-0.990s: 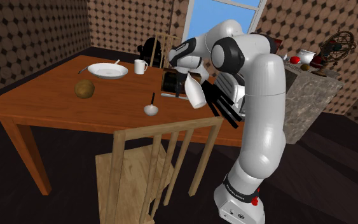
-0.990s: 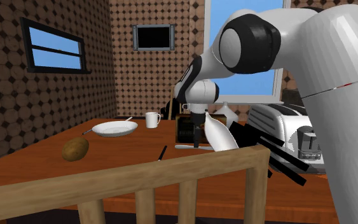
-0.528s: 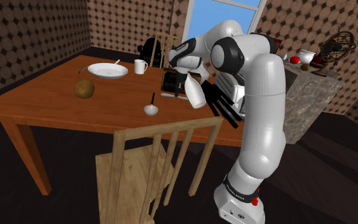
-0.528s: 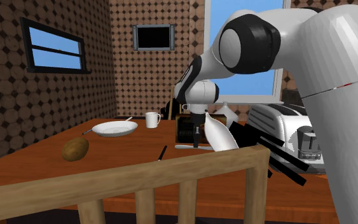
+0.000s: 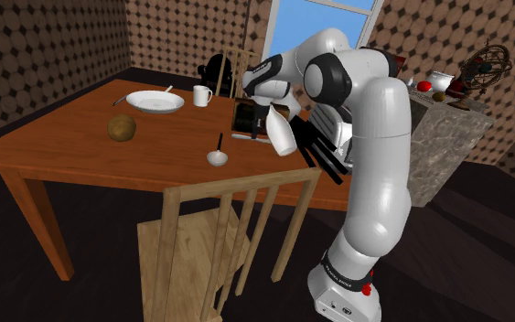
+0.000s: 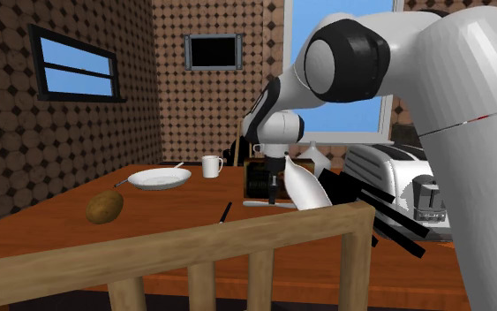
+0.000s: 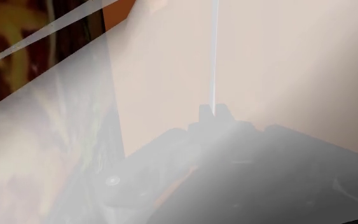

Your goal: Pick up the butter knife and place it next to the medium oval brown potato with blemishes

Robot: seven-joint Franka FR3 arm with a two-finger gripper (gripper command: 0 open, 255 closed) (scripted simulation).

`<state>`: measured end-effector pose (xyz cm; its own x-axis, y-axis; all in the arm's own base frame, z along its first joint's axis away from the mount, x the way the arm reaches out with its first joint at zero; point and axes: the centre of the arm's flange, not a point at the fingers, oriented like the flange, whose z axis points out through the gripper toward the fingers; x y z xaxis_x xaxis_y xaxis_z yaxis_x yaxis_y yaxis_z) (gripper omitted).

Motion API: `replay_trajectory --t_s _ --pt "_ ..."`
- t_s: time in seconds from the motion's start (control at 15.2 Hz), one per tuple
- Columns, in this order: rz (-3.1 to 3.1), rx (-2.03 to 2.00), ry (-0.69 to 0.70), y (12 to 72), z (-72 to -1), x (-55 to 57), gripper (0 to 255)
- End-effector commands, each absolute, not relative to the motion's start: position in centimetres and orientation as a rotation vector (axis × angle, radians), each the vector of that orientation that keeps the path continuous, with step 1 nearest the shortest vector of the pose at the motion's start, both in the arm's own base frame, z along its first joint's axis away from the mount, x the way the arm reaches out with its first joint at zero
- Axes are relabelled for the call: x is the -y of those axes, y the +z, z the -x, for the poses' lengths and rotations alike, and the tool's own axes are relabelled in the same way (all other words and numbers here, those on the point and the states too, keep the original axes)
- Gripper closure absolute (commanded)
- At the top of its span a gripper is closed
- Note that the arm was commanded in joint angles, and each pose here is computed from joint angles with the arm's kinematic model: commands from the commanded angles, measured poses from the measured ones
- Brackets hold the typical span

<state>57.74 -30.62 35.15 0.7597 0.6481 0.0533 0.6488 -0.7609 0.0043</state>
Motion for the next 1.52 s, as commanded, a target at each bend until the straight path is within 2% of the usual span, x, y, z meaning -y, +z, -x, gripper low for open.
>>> replay_trajectory --t_s 0.0,1.45 --pt "2.934 1.078 -0.078 35.9 -57.7 30.7 255" --pt "2.934 1.078 -0.078 47.5 -57.7 30.7 255"
